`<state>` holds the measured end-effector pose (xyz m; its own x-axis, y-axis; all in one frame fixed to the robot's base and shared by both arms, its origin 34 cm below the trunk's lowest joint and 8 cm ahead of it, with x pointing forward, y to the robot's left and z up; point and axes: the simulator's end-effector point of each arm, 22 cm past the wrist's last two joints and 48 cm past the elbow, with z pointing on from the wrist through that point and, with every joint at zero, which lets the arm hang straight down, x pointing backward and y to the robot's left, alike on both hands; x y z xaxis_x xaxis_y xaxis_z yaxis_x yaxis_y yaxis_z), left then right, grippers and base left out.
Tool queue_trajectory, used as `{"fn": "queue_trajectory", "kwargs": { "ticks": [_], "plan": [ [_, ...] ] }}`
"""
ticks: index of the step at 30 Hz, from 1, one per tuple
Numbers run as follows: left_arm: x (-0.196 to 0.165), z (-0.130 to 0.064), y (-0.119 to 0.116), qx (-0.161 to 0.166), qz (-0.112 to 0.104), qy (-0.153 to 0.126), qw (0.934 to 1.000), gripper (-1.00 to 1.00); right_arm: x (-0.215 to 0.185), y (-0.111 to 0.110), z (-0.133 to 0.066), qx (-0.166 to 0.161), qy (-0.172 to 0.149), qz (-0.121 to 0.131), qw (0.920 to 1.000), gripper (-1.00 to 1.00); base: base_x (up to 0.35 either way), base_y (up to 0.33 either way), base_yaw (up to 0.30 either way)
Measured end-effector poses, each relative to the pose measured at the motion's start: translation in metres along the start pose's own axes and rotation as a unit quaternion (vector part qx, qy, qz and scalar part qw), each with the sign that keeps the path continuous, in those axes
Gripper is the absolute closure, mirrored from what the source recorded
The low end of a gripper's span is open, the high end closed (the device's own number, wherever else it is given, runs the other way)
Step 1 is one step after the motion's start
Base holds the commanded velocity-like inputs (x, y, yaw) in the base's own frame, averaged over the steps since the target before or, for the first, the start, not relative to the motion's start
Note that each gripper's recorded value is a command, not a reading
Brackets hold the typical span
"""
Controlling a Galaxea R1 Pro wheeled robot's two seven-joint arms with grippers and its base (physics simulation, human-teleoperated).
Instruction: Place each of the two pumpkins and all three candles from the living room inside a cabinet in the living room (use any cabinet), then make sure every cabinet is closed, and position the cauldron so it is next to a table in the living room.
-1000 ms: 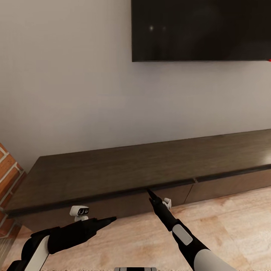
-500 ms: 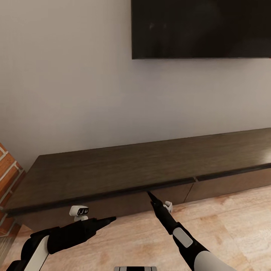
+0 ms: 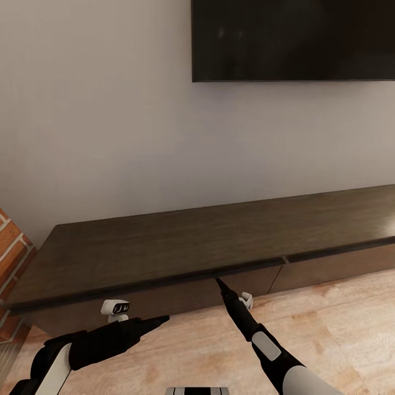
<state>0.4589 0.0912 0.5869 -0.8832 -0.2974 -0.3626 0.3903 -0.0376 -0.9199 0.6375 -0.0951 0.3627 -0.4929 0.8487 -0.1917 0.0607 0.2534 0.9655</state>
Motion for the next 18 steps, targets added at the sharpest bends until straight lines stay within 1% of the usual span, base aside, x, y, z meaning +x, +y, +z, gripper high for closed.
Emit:
{"fn": "queue_trajectory", "kwargs": {
  "ticks": [8, 12, 18],
  "plan": [
    [0.0001, -0.0002, 0.0002, 0.0, 0.0, 0.0, 1.0, -1.0, 0.0003, 0.0002, 0.0002, 0.0, 0.0, 0.001, 1.0, -1.0, 0.001, 0.001, 0.0],
    [0.0001, -0.0001, 0.0, 0.0, 0.0, 0.0, 1.0, -1.0, 0.0004, 0.0003, 0.0002, 0.0, 0.0, 0.001, 1.0, -1.0, 0.1, 0.042, 0.0],
    [0.0, -0.0003, 0.0002, 0.0, 0.0, 0.0, 1.0, -1.0, 0.0016, 0.0008, 0.0007, 0.0, 0.0, 0.001, 1.0, -1.0, 0.023, 0.008, 0.0]
  ]
}}
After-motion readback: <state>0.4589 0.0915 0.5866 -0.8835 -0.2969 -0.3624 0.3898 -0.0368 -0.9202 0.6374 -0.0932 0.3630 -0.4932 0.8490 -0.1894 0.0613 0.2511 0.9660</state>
